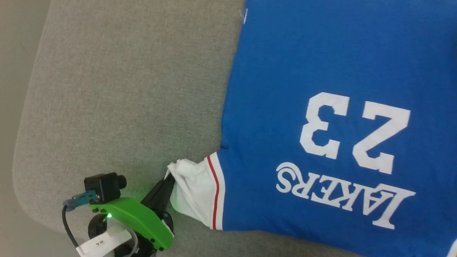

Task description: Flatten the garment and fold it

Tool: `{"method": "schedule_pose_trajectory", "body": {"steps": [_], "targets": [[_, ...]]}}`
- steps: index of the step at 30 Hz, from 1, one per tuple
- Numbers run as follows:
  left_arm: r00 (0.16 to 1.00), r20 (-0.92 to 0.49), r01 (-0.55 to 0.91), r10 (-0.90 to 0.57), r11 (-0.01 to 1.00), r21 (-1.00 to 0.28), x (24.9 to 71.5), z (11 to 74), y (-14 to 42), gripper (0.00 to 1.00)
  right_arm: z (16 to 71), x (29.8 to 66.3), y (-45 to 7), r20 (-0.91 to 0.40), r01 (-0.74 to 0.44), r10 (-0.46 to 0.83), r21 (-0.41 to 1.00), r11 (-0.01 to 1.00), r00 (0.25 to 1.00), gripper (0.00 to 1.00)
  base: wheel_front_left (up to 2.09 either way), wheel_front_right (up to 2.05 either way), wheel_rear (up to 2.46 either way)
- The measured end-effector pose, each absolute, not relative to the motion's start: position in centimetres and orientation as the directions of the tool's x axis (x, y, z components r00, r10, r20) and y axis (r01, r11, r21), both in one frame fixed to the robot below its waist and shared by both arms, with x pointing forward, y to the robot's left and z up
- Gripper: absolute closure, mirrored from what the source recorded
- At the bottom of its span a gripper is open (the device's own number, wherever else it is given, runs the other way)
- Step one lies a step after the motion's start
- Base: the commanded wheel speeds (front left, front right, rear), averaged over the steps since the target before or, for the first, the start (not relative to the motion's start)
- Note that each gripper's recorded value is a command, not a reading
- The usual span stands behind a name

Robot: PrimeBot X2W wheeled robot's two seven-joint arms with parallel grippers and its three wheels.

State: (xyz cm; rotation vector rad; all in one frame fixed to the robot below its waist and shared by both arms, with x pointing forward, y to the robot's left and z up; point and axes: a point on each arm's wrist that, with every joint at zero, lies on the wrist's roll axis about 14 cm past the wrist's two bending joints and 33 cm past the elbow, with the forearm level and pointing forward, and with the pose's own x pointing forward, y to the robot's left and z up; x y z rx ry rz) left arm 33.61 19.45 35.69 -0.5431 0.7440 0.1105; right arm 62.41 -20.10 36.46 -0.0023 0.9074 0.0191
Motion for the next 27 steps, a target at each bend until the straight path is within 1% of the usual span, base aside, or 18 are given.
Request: {"method": "schedule_pose_trajectory", "body": {"steps": [1, 2, 3, 4, 5, 6, 8, 10, 13, 17, 19, 21, 23, 27], "targets": [[0.737, -0.67, -0.286, -0.09, 0.856, -0.43, 33.6, 35.6, 19.5, 1.0, 36.3, 62.5, -20.1, -0.799, -0.015, 0.01, 0.002, 1.0, 0.601, 0.0, 0.0, 0.0, 0.0], [0.736, -0.671, -0.289, -0.088, 0.855, -0.43, 33.6, 35.5, 19.5, 1.0, 36.2, 62.7, -20.1, -0.809, -0.013, 0.003, -0.006, 1.0, 0.588, 0.39, 0.0, 0.0, 0.0], [0.735, -0.673, -0.292, -0.087, 0.855, -0.43, 33.6, 35.5, 19.5, 1.0, 36.1, 62.7, -20.0, -0.818, -0.014, -0.002, -0.013, 1.0, 0.575, 0.59, 0.0, 0.0, 0.0], [0.734, -0.673, -0.295, -0.085, 0.854, -0.428, 33.5, 35.4, 19.6, 1.0, 36.0, 62.7, -19.9, -0.827, -0.018, -0.005, -0.019, 1.0, 0.562, 0.73, 0.0, 0.0, 0.0], [0.734, -0.674, -0.296, -0.083, 0.854, -0.428, 33.6, 35.4, 19.6, 1.0, 36.0, 62.8, -19.8, -0.83, -0.023, -0.012, -0.029, 0.999, 0.558, 0.93, 0.0, 0.0, 0.0], [0.735, -0.673, -0.297, -0.082, 0.854, -0.428, 33.6, 35.4, 19.6, 1.0, 36.1, 62.9, -19.8, -0.829, -0.025, -0.016, -0.037, 0.999, 0.559, 1.0, 0.0, 0.0, 0.0], [0.735, -0.673, -0.298, -0.081, 0.853, -0.429, 33.6, 35.4, 19.6, 1.0, 36.3, 62.9, -19.5, -0.826, -0.031, -0.015, -0.039, 0.999, 0.563, 1.0, 0.0, 0.0, 0.0], [0.739, -0.669, -0.298, -0.08, 0.852, -0.431, 33.6, 35.5, 19.6, 1.0, 36.6, 62.8, -19.4, -0.807, -0.038, -0.016, -0.048, 0.998, 0.59, 1.0, 0.0, 0.0, 0.0], [0.746, -0.661, -0.299, -0.076, 0.85, -0.435, 33.5, 35.7, 19.6, 1.0, 37.3, 62.6, -19.5, -0.743, -0.057, -0.017, -0.074, 0.996, 0.669, 1.0, 0.0, 0.0, 0.0], [0.757, -0.65, -0.294, -0.073, 0.85, -0.437, 33.4, 36.2, 19.7, 1.0, 39.9, 62.3, -18.9, -0.565, -0.078, 0.038, -0.047, 0.996, 0.824, 1.0, 0.0, 0.0, 0.0], [0.762, -0.645, -0.294, -0.066, 0.851, -0.436, 33.3, 36.5, 19.9, 1.0, 42.1, 62.1, -19.0, -0.429, -0.073, 0.052, -0.032, 0.997, 0.902, 1.0, 0.0, 0.0, 0.0], [0.765, -0.642, -0.297, -0.059, 0.852, -0.432, 32.9, 36.8, 20.2, 1.0, 43.5, 61.2, -19.4, -0.335, -0.062, 0.05, -0.023, 0.998, 0.941, 1.0, 0.0, 0.0, 0.0], [0.761, -0.647, -0.306, -0.049, 0.852, -0.425, 32.3, 37.0, 20.5, 1.0, 43.8, 59.4, -20.1, -0.293, -0.043, 0.038, -0.01, 0.999, 0.955, 1.0, 0.0, 0.0, 0.0], [0.744, -0.667, -0.317, -0.04, 0.857, -0.405, 30.3, 37.4, 21.0, 1.0, 43.2, 54.5, -22.9, -0.297, 0.031, -0.029, 0.003, 1.0, 0.954, 1.0, 0.0, 0.0, 0.0]]}}
